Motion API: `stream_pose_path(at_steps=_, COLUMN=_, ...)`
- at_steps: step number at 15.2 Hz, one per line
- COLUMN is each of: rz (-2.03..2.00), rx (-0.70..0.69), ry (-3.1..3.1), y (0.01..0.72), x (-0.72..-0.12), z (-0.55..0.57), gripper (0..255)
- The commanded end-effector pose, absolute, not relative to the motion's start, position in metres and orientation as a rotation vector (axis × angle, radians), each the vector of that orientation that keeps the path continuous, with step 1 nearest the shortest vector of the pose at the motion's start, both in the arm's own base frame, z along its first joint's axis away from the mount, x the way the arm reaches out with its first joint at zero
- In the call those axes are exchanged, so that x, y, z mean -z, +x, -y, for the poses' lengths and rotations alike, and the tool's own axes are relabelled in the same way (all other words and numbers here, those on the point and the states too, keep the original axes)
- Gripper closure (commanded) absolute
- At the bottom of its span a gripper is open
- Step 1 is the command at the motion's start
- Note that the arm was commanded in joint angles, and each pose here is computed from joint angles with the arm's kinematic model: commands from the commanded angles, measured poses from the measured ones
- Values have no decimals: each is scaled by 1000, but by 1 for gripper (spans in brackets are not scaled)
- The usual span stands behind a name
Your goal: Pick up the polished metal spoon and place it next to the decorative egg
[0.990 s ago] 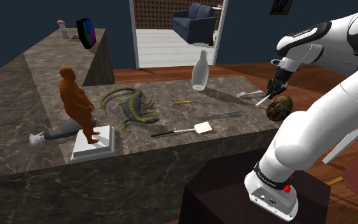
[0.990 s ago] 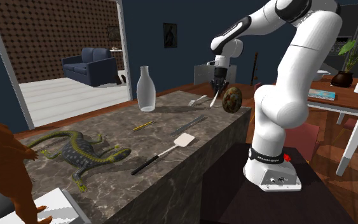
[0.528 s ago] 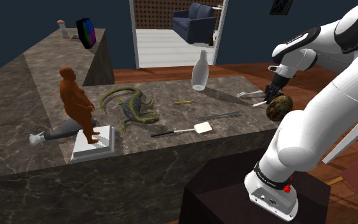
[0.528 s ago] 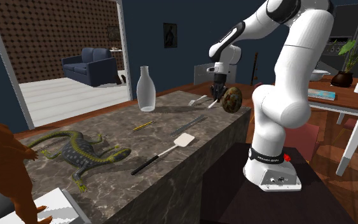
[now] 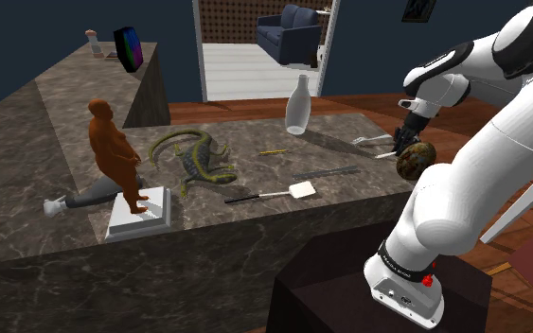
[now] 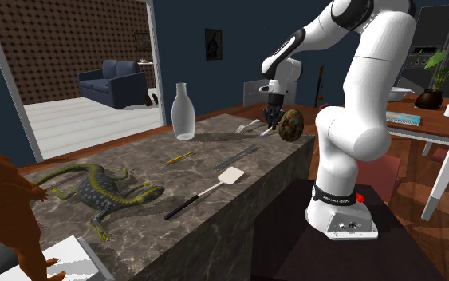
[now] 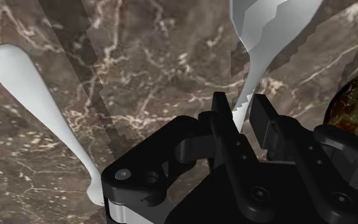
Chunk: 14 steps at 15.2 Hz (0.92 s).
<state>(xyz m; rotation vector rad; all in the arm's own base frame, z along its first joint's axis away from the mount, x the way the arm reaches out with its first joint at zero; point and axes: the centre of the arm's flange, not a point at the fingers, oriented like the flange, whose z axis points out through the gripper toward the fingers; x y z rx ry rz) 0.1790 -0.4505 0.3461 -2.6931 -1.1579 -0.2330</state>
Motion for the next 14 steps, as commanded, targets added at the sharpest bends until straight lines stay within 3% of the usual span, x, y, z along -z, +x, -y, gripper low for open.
stream_pose_path(at_steps=1, rz=1158, rx=233, ry=-2693, y=179, x=-346, z=451, gripper=0)
stream_pose_path(at_steps=6, rz=1158, rx=233, ry=-2693, y=179, x=-346, z=451, gripper=0)
stream_pose_path(at_steps=10, rz=1158, rx=233, ry=-2693, y=176, x=-394, z=463, gripper=0)
stream_pose_path(at_steps=14, rz=1158, rx=233, ry=-2693, y=176, x=-394, z=463, gripper=0)
